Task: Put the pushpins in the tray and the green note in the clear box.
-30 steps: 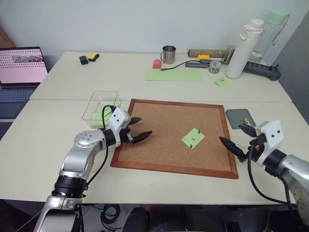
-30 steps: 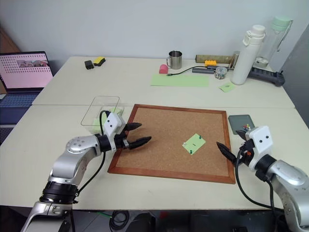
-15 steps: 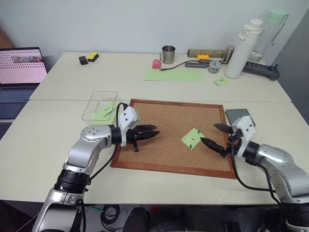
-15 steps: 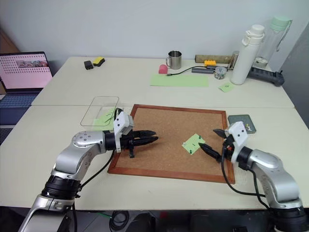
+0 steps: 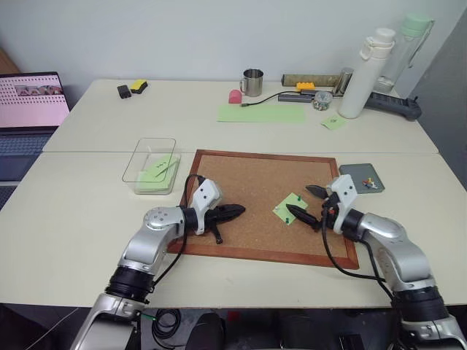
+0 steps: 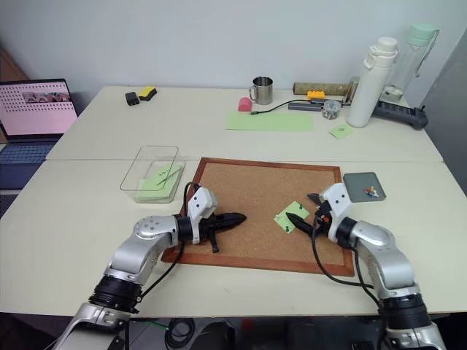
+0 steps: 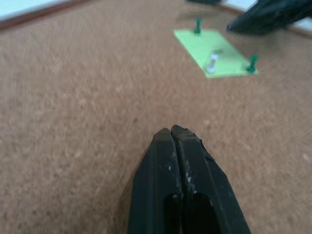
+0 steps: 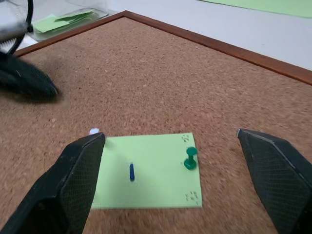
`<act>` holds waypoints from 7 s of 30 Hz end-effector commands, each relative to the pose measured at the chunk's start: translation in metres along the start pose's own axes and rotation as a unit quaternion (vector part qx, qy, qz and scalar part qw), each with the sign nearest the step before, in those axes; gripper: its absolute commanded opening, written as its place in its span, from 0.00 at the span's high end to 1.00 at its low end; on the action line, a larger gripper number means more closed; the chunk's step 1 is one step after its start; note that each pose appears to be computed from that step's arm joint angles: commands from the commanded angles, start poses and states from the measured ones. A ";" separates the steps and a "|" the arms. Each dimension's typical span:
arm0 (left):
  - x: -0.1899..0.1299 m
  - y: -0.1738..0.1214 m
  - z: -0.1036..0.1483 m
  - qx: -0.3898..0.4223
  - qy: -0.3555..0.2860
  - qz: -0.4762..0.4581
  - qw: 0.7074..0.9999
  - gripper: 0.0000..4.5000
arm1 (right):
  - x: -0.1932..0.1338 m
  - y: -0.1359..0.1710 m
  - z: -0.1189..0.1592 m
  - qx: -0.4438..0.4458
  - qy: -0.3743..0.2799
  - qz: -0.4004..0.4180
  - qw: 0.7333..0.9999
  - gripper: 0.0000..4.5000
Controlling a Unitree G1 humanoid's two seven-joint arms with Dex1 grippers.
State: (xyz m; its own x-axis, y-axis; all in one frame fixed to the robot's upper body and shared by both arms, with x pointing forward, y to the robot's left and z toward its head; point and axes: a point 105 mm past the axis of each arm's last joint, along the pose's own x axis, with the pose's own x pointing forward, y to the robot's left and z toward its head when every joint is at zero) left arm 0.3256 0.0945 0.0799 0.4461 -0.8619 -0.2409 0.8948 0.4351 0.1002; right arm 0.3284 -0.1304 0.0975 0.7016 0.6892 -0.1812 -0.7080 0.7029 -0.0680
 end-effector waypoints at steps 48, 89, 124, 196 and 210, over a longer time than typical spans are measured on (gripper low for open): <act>0.004 -0.008 -0.015 -0.001 0.034 -0.015 0.999 1.00 | -0.060 -0.101 0.051 -0.014 -0.068 -0.241 0.968 0.99; -0.005 -0.010 -0.018 -0.003 0.048 -0.009 0.999 1.00 | -0.032 0.029 0.024 0.004 -0.042 0.074 0.996 0.63; -0.009 -0.014 -0.020 -0.012 0.052 -0.013 0.999 1.00 | -0.013 0.049 0.033 0.023 -0.088 0.081 0.993 1.00; -0.015 -0.020 -0.025 -0.021 0.058 -0.006 0.998 1.00 | 0.027 0.050 -0.003 0.013 0.007 0.050 0.999 0.47; -0.014 -0.022 -0.026 -0.026 0.057 -0.004 0.998 1.00 | 0.023 0.038 0.021 -0.015 -0.023 0.026 0.999 1.00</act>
State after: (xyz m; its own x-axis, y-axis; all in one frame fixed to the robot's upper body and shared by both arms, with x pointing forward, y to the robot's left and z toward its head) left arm 0.3043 0.1004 0.0719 0.4421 -0.8441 -0.3035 0.8955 0.4344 0.0962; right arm 0.3147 -0.0827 0.0816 0.6472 0.7298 -0.2201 -0.7507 0.6604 -0.0177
